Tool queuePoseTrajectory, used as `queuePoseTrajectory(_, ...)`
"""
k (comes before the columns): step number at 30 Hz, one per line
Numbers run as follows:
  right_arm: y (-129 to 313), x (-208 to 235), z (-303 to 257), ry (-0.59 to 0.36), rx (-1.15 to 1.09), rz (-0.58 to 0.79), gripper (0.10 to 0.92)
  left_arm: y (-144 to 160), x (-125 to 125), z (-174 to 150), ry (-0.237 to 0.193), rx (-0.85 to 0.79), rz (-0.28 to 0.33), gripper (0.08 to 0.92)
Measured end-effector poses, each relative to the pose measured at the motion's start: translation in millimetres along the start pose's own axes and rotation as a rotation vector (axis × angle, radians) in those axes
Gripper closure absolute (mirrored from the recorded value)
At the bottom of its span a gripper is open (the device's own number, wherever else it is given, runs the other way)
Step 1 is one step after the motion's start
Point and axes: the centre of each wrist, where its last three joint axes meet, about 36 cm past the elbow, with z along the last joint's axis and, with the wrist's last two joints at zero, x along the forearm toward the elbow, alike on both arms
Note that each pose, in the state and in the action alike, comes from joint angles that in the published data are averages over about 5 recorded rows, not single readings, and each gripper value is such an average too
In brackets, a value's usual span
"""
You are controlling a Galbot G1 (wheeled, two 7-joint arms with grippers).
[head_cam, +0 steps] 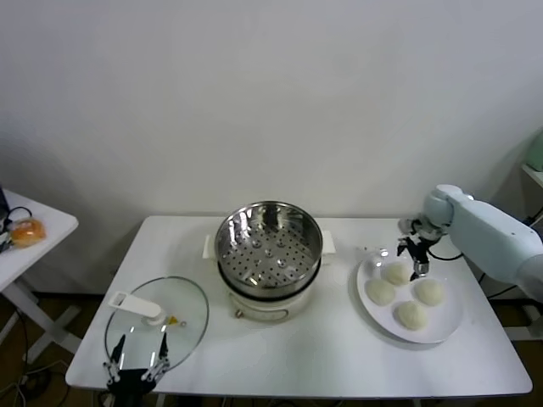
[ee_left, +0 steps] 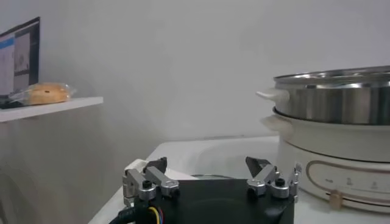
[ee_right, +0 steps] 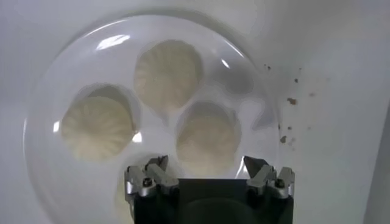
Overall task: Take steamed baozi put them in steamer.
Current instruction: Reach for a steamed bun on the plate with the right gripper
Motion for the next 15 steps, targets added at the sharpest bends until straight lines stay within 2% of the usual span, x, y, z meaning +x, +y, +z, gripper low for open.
queuePoseTrajectory(10, -5.8, -11.8, -0.6, -0.006, -0.005, 0.013, 0.2, -0.5, -0.7, 1.3, -0.001, -0.005, 0.006, 0.177)
queuePoseTrajectory(15, -7.0, -16.8, -4.9, -0.012, -0.001, 0.018, 0.252, 0.7, -1.0, 1.5, -0.006, -0.012, 0.008, 0.177)
